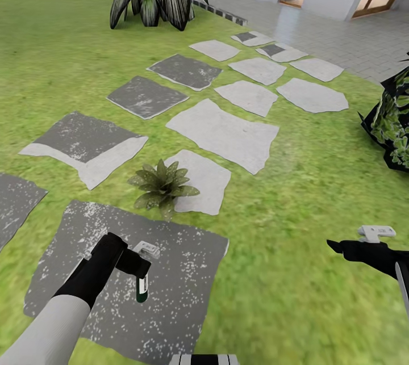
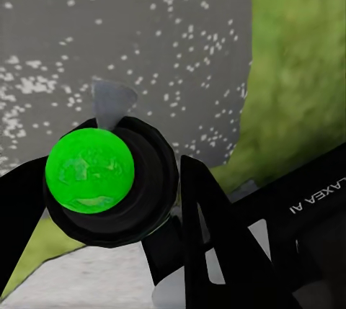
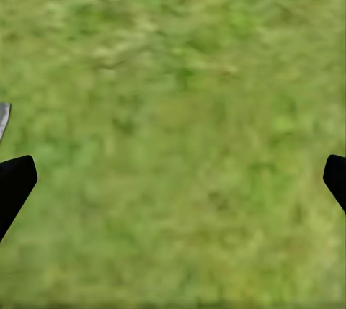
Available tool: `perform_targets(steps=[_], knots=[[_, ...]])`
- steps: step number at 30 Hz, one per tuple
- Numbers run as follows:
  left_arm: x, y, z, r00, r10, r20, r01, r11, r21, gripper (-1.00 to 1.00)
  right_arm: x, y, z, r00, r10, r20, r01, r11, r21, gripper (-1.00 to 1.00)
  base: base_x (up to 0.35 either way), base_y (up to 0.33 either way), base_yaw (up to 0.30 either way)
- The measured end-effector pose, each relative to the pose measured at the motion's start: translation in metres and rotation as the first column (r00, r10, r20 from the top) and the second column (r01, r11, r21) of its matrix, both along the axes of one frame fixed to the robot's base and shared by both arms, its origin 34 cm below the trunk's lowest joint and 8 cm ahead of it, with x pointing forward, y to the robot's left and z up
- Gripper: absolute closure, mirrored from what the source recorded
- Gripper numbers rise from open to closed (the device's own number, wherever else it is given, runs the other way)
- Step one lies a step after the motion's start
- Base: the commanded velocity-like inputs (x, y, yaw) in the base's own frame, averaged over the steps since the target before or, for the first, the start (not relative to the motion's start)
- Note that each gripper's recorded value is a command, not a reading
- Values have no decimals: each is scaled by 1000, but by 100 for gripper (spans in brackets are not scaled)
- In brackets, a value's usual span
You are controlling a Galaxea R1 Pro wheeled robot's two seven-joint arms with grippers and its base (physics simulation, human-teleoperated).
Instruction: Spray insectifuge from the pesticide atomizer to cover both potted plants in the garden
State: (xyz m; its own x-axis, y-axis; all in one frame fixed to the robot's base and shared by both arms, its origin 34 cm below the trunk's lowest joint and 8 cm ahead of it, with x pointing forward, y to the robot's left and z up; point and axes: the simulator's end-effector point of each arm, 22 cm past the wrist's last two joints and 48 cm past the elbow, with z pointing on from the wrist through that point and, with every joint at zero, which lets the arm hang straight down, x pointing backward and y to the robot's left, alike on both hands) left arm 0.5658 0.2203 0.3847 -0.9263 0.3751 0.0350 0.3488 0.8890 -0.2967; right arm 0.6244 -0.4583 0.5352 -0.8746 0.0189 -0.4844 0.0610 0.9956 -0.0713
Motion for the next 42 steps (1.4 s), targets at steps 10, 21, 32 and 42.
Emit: perform_targets(steps=[10,21,32,42], knots=[[3,0,4,1000,0,10,0,1000,0,100,1,0,5,1000,0,10,0,1000,0,-100,0,0,0],[4,0,5,1000,-1,12,1,1000,0,100,2,0,6,1000,0,12,0,1000,0,-100,0,0,0],[6,-1,9,1000,0,19,0,1000,-2,100,3,-1,10,1000,-2,20,2,1000,0,-100,-133,8,0],[6,-2,9,1000,0,19,0,1000,-3,100,3,-1,10,1000,-1,21,1,1000,0,-100,-9,1,0]])
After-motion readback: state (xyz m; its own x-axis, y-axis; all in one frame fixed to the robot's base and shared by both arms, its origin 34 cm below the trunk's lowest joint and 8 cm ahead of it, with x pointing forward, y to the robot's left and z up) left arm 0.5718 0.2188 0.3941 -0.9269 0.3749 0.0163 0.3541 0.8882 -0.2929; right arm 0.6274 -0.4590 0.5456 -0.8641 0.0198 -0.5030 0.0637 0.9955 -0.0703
